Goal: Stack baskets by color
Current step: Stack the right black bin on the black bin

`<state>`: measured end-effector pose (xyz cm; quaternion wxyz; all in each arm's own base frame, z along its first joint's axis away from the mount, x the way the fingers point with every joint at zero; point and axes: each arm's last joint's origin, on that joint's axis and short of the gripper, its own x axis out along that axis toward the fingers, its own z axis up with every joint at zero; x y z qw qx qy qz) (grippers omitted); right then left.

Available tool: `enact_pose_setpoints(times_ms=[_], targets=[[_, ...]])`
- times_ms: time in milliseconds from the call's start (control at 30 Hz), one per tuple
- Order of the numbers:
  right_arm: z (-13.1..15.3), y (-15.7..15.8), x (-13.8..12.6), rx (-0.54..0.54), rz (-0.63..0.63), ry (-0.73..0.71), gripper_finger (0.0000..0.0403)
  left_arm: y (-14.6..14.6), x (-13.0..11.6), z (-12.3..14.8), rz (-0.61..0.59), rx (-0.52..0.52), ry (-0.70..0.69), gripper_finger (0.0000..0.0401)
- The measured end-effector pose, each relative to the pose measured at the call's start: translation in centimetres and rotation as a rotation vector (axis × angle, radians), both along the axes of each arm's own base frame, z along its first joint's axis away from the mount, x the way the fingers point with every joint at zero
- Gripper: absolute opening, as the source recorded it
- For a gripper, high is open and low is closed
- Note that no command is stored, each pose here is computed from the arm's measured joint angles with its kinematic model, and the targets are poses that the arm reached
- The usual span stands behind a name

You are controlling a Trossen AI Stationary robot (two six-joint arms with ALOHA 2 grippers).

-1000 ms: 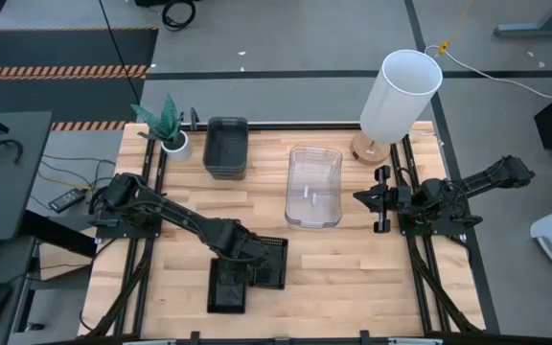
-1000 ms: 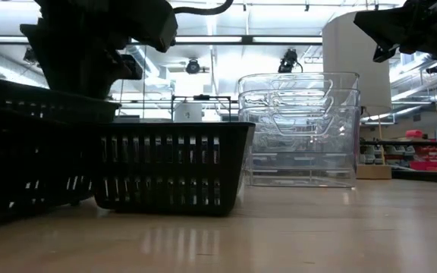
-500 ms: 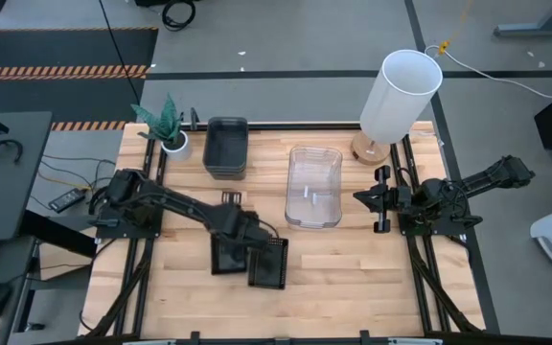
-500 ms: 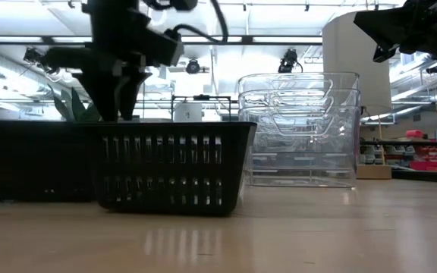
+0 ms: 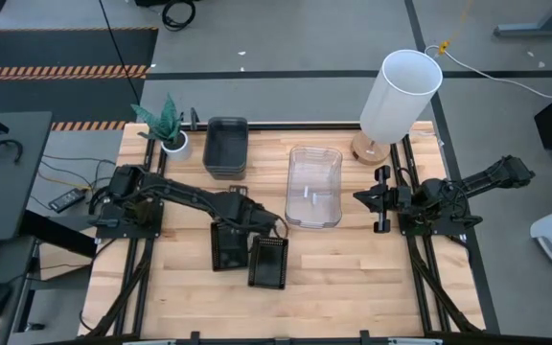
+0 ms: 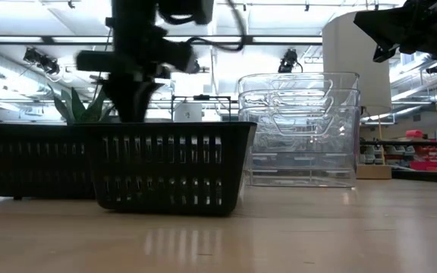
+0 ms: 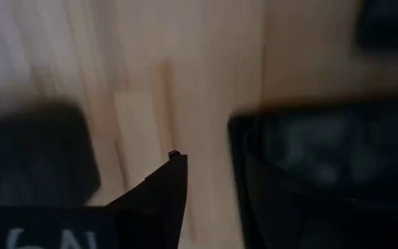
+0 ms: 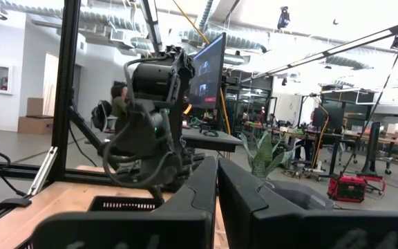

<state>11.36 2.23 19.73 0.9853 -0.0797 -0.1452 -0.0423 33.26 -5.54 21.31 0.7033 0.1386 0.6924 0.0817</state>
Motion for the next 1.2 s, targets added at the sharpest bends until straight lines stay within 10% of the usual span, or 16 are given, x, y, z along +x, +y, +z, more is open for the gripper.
enact_pose_setpoints(times_ms=[433, 1200], targets=[[0.0, 0.0, 0.0, 0.000, 0.000, 0.000, 0.0022, -1.5, 4.2, 0.8, -0.099, -0.198, -0.425, 0.0142], [-0.1, 0.0, 0.1, -0.003, 0.000, 0.012, 0.0022, -2.0, 4.6, -5.4, -0.119, -0.298, -0.296, 0.0124]])
